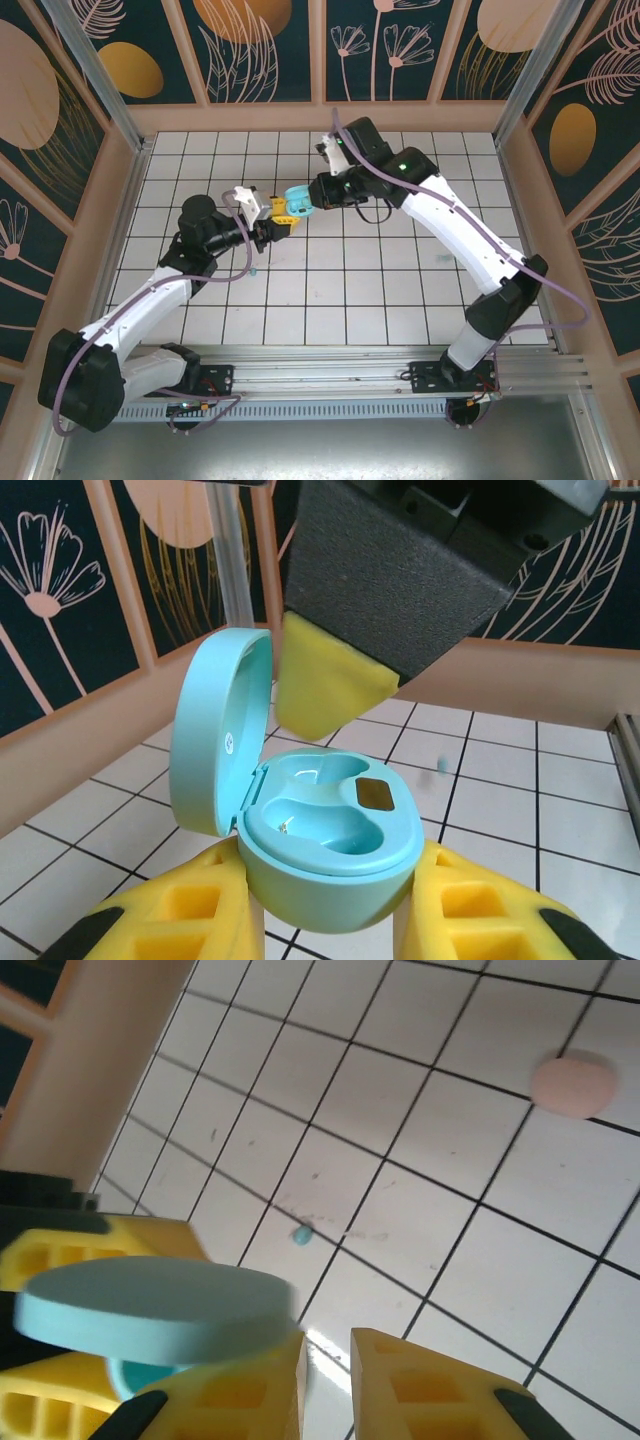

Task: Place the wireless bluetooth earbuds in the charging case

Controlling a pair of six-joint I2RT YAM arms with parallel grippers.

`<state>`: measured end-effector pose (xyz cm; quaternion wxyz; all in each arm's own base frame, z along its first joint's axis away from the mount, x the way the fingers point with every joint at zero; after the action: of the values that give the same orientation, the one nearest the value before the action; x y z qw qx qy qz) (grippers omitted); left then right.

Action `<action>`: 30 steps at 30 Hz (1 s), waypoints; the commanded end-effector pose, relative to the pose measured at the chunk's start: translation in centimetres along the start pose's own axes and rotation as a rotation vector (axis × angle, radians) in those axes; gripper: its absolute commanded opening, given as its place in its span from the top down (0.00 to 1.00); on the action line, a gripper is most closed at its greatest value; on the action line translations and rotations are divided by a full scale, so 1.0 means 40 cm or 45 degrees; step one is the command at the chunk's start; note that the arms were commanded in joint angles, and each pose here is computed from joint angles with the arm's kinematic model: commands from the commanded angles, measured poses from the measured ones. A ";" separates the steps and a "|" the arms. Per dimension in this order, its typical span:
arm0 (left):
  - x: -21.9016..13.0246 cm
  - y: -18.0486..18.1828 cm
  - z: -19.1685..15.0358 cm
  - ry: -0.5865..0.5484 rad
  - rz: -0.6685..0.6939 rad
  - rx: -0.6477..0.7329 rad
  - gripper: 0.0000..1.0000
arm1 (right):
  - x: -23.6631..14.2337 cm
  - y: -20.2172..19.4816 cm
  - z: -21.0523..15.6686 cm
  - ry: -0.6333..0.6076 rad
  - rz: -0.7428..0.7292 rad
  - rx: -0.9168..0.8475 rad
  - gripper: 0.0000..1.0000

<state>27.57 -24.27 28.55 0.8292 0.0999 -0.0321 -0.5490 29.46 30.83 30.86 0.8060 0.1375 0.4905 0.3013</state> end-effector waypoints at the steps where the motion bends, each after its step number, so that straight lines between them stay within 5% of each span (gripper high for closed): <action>1: 0.008 0.021 0.024 -0.012 0.035 0.046 0.80 | -0.075 -0.031 0.065 -0.230 0.027 0.089 0.81; 14: 0.022 0.062 0.012 0.010 0.123 0.070 0.79 | -0.139 -0.148 0.129 -0.456 -0.100 0.176 0.79; 21: 0.025 0.073 0.007 0.022 0.147 0.077 0.79 | -0.138 -0.170 0.148 -0.499 -0.165 0.185 0.64; 30: 0.045 0.101 -0.005 0.023 0.189 0.062 0.79 | -0.296 -0.413 0.169 -0.733 -0.467 0.495 0.54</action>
<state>31.35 -24.04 27.39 0.8622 0.1187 -0.0129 -0.4922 37.64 15.09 33.25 0.9040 0.2528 0.3385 0.0658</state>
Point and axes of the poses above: each hand's point on the last joint's axis, 136 mm out from that joint toward the fingers, its own x axis out along the fingers, its own y axis along the line the jaws close on, z = x × y, the point moved 1 cm from there along -x, back along the fingers, and after that the axes turned 9 degrees about x, right-handed, at the moved point
